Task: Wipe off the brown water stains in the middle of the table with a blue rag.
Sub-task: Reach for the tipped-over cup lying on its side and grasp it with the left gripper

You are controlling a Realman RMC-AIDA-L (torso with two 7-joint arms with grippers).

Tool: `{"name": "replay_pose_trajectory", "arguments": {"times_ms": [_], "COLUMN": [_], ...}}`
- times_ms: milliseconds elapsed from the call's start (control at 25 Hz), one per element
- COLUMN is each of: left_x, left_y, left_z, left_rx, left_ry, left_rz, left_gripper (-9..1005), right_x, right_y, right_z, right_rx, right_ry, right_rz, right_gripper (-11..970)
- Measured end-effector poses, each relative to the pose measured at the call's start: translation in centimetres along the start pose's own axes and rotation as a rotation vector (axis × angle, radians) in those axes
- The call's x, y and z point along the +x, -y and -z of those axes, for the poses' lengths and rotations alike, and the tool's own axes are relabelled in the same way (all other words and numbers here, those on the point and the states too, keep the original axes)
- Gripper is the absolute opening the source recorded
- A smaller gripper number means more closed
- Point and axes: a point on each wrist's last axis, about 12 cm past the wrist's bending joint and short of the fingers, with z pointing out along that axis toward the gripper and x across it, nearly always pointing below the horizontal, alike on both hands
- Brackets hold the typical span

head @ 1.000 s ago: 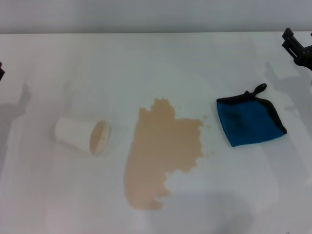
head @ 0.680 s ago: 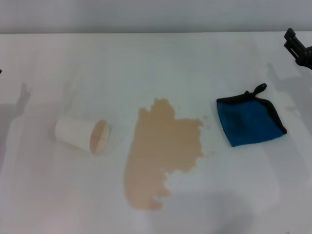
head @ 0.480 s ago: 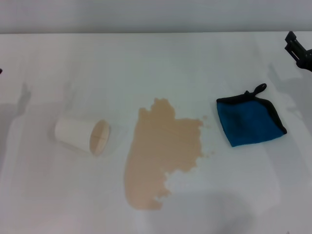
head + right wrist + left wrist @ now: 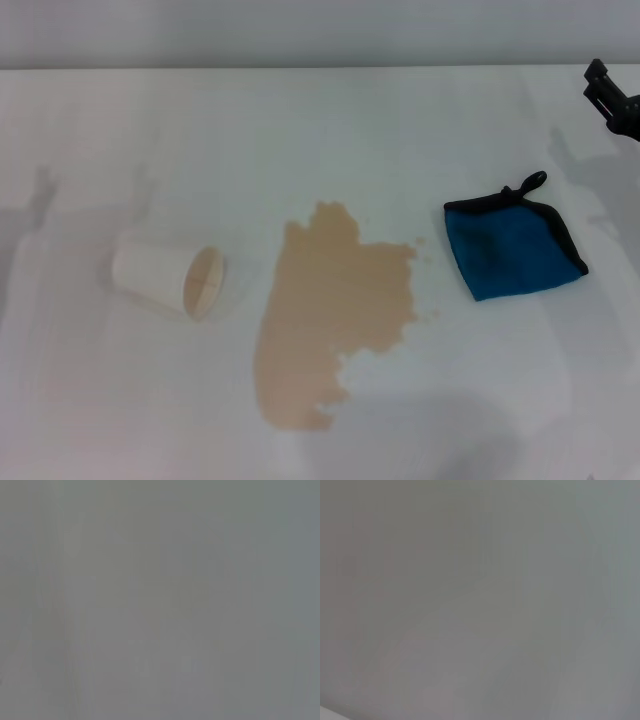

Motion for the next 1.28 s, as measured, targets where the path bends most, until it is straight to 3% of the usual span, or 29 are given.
{"name": "replay_pose_trajectory", "arguments": {"times_ms": [200, 360, 480, 520, 640, 840, 880, 960, 1280], "left_x": [-1.8, -3.5, -6.3, -6.5, -8.1, -9.5, -9.5, -9.8, -11.2], "left_y": [-0.1, 0.4, 0.7, 0.7, 1.2, 2.0, 2.0, 2.7, 4.5], "left_z": [-1.3, -2.6, -3.6, -3.7, -3.9, -4.6, -4.6, -5.6, -8.7], "left_rx": [0.061, 0.179, 0.352, 0.366, 0.475, 0.626, 0.626, 0.703, 0.817], "left_ry": [0.035, 0.014, -0.074, -0.082, -0.155, -0.342, -0.342, -0.494, -0.668], "left_rz": [0.036, 0.056, 0.08, 0.076, -0.036, -0.323, -0.323, -0.502, -0.855], "left_gripper": [886, 885, 885, 885, 884, 884, 883, 883, 882], "right_x": [0.3, 0.2, 0.2, 0.2, 0.1, 0.1, 0.2, 0.2, 0.4], "right_y": [0.1, 0.5, 0.6, 0.6, 0.6, 1.1, 1.1, 1.1, 1.2], "right_z": [-0.1, -0.2, -0.2, -0.2, -0.2, 0.0, 0.1, 0.1, 0.1], "right_rx": [0.012, 0.035, 0.046, 0.046, 0.045, 0.07, 0.074, 0.075, 0.079], "right_ry": [-0.028, -0.03, -0.026, -0.024, -0.02, -0.021, -0.023, -0.025, -0.036], "right_rz": [0.014, 0.027, 0.034, 0.035, 0.035, 0.026, 0.025, 0.025, 0.029], "right_gripper": [840, 840, 840, 840, 841, 841, 841, 840, 840]}}
